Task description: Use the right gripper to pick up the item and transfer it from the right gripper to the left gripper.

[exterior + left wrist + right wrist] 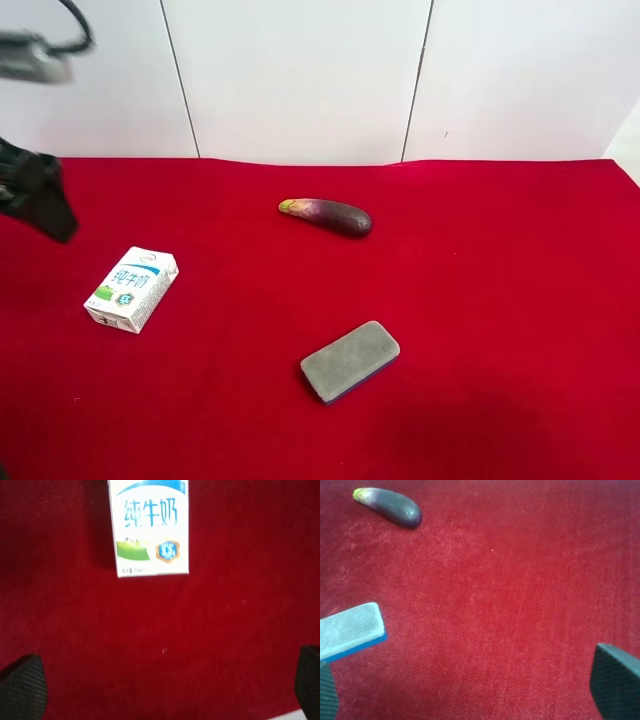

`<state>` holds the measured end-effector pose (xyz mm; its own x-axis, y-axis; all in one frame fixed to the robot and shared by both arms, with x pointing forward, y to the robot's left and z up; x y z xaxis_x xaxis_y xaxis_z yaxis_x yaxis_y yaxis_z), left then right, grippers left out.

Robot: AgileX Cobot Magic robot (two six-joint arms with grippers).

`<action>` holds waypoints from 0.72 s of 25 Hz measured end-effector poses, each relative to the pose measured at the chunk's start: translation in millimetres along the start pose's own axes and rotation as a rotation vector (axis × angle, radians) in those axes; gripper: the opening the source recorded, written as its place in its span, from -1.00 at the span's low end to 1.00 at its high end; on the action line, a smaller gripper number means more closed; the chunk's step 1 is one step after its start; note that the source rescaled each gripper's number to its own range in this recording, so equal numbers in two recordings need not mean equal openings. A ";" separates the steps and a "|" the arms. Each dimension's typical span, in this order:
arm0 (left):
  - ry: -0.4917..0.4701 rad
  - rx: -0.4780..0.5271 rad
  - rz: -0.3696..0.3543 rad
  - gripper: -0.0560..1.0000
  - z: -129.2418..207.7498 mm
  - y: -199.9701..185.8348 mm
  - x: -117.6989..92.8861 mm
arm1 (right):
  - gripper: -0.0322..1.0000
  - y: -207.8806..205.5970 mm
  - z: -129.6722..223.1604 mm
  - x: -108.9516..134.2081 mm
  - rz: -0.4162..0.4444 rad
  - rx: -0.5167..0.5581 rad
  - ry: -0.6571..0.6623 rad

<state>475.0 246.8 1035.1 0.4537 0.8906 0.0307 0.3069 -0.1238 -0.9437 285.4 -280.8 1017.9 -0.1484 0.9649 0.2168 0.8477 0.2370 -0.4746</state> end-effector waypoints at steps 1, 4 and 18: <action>-0.001 -0.028 -0.008 1.00 4.5 -11.8 -2.2 | 1.00 0.0 0.0 0.0 0.000 0.000 0.000; 0.004 -0.111 -0.033 1.00 21.0 -41.4 -8.6 | 1.00 0.0 0.0 0.0 0.000 0.000 0.000; 0.017 -0.506 -0.145 1.00 158.5 -72.2 -49.5 | 1.00 0.0 0.0 0.0 0.000 0.000 0.000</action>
<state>297.7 281.1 1049.5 0.3890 0.9075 0.1586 0.7313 -0.1995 -0.6522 285.4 -280.8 1017.9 -0.1484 0.9649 0.2168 0.8477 0.2370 -0.4746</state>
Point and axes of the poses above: a point on each arm's last joint axis where the gripper is mounted, y pointing out along that axis toward the gripper, x along the wrist's bending axis when the last joint is at zero, z = x × y, the point moved 6 cm from there along y, pointing out along that axis toward the gripper, and after that the axes turned 12 degrees about y, right-handed, at the moved point
